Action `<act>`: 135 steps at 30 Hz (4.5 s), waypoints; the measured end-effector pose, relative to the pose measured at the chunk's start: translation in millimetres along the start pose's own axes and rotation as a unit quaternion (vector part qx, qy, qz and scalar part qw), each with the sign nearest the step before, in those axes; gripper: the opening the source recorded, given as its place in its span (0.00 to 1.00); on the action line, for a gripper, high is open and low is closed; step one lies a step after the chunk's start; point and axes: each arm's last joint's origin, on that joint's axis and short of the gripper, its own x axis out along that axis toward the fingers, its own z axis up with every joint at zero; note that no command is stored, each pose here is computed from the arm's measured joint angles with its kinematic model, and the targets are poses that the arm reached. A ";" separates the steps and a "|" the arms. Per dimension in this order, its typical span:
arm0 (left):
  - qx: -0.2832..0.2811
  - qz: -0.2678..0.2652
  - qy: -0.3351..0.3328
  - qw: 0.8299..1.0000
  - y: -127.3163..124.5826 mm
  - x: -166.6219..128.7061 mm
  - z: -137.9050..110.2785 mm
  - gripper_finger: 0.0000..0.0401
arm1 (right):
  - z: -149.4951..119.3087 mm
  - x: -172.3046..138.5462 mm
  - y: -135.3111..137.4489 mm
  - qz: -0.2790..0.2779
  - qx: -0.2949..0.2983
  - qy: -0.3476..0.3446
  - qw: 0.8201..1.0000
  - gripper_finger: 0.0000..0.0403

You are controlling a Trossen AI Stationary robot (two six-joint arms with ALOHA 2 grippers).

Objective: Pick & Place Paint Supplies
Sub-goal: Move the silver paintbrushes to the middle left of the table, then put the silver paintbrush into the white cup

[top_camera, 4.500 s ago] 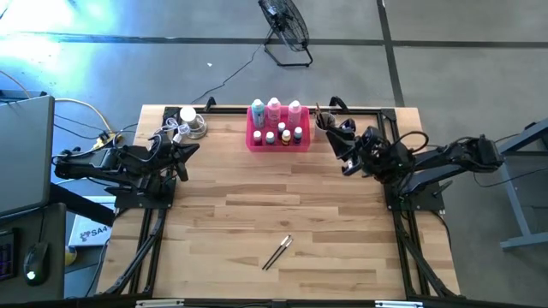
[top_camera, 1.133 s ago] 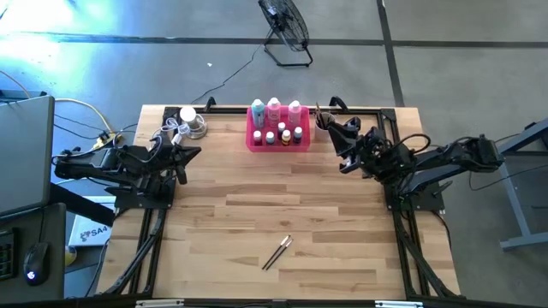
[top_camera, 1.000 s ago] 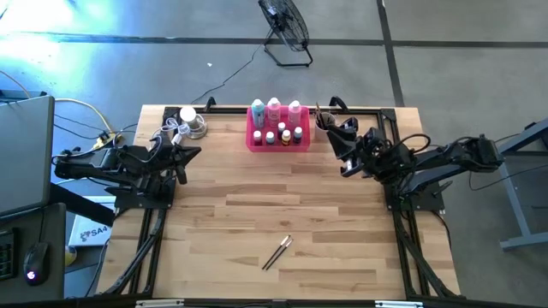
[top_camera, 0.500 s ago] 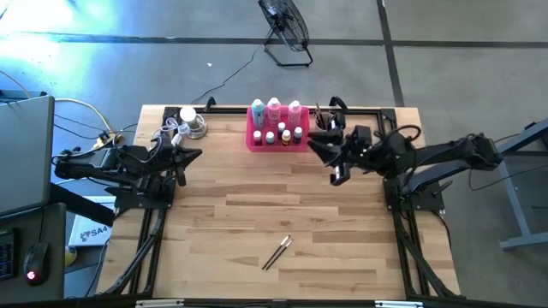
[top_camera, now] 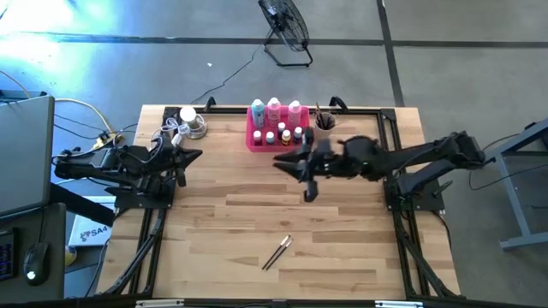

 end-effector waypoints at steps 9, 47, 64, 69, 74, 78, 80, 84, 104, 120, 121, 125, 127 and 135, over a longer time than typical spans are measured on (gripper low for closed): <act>0.019 0.003 0.013 1.000 0.9 0.0 -2.7 0.00 | -76.3 27.9 1.0 0.055 0.125 0.147 0.980 0.16; 0.006 -0.023 0.021 0.999 -0.7 -0.1 -3.0 0.00 | -294.5 -10.4 113.3 0.065 0.266 0.502 0.820 0.00; 0.000 -0.023 0.021 1.000 -0.7 -0.1 -3.0 0.00 | -301.3 -13.8 102.0 -0.048 0.209 0.488 0.846 0.00; 0.000 -0.022 0.021 1.000 -0.6 -0.1 -3.0 0.00 | -301.2 -9.3 90.1 -0.079 0.203 0.476 0.852 0.00; 0.000 -0.022 0.021 1.000 -0.6 -0.1 -3.1 0.00 | -300.6 -3.0 73.5 -0.107 0.203 0.464 0.855 0.00; 0.000 -0.022 0.022 1.000 -0.5 -0.1 -3.3 0.00 | -300.0 1.5 60.7 -0.119 0.205 0.460 0.856 0.00; 0.001 -0.022 0.023 0.999 -0.5 -0.1 -3.6 0.00 | -299.8 3.4 55.4 -0.117 0.209 0.462 0.854 0.00; 0.007 -0.019 0.032 0.999 0.3 -0.2 -5.5 0.00 | -295.1 7.1 47.0 -0.084 0.227 0.476 0.845 0.00; -0.093 -0.051 0.136 0.985 2.0 -2.5 -21.0 0.00 | -220.8 13.7 -19.9 -0.126 0.185 0.476 0.850 0.00; -0.214 -0.048 0.186 0.958 -6.6 54.4 -118.3 0.00 | -210.3 25.5 -43.1 -0.171 0.228 0.399 0.872 0.00; -0.215 -0.041 0.189 0.957 -6.6 55.3 -119.7 0.00 | -208.9 25.7 -42.7 -0.170 0.226 0.397 0.873 0.00; -0.211 -0.028 0.209 0.954 -7.1 58.0 -124.3 0.00 | -204.4 27.1 -43.3 -0.183 0.219 0.378 0.881 0.00; -0.215 -0.023 0.223 0.950 -7.4 59.3 -127.1 0.00 | -201.5 27.4 -43.5 -0.189 0.215 0.370 0.884 0.00; -0.236 0.020 0.260 0.936 -7.8 65.2 -137.8 0.00 | -186.9 30.4 -42.4 -0.212 0.203 0.322 0.900 0.00</act>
